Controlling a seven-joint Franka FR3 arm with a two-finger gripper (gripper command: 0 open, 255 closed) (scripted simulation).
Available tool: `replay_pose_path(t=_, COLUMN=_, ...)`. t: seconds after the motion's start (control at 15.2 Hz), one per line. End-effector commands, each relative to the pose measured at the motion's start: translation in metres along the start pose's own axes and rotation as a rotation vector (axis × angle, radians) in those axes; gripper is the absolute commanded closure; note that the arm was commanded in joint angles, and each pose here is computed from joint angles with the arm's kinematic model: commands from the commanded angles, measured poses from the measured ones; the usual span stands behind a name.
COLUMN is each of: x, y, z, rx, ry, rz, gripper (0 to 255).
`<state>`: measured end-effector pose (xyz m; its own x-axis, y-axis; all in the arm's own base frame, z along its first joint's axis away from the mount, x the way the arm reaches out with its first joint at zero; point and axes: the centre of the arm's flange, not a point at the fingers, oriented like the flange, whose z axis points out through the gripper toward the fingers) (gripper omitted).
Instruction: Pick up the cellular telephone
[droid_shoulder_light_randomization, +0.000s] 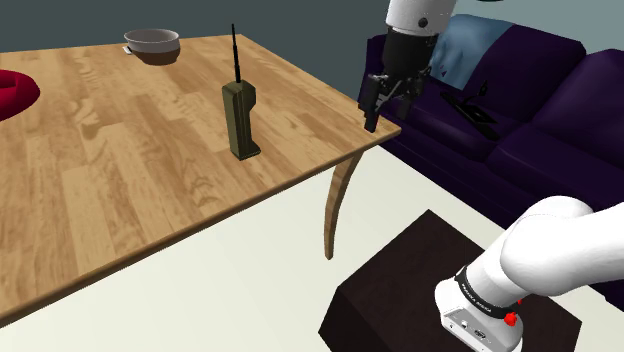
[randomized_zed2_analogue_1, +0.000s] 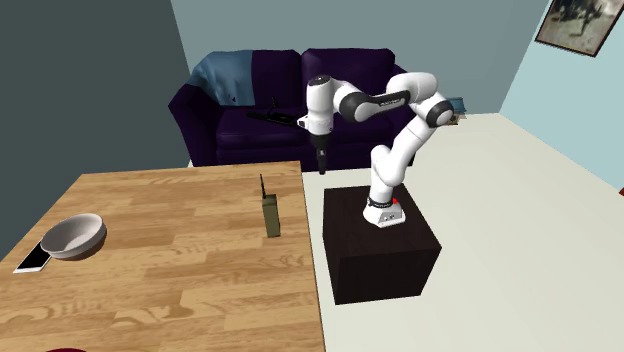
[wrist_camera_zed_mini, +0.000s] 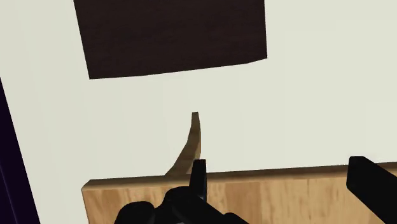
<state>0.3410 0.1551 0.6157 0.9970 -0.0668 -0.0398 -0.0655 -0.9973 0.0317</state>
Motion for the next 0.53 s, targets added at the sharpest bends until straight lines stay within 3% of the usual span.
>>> replay_pose_path(t=0.0, x=0.011, y=-0.025, z=-0.001, rx=0.010, ry=0.009, rz=0.036, gripper=0)
replay_pose_path(t=0.46, x=0.053, y=-0.097, z=-0.021, rx=0.040, ry=0.041, rz=0.150, gripper=0)
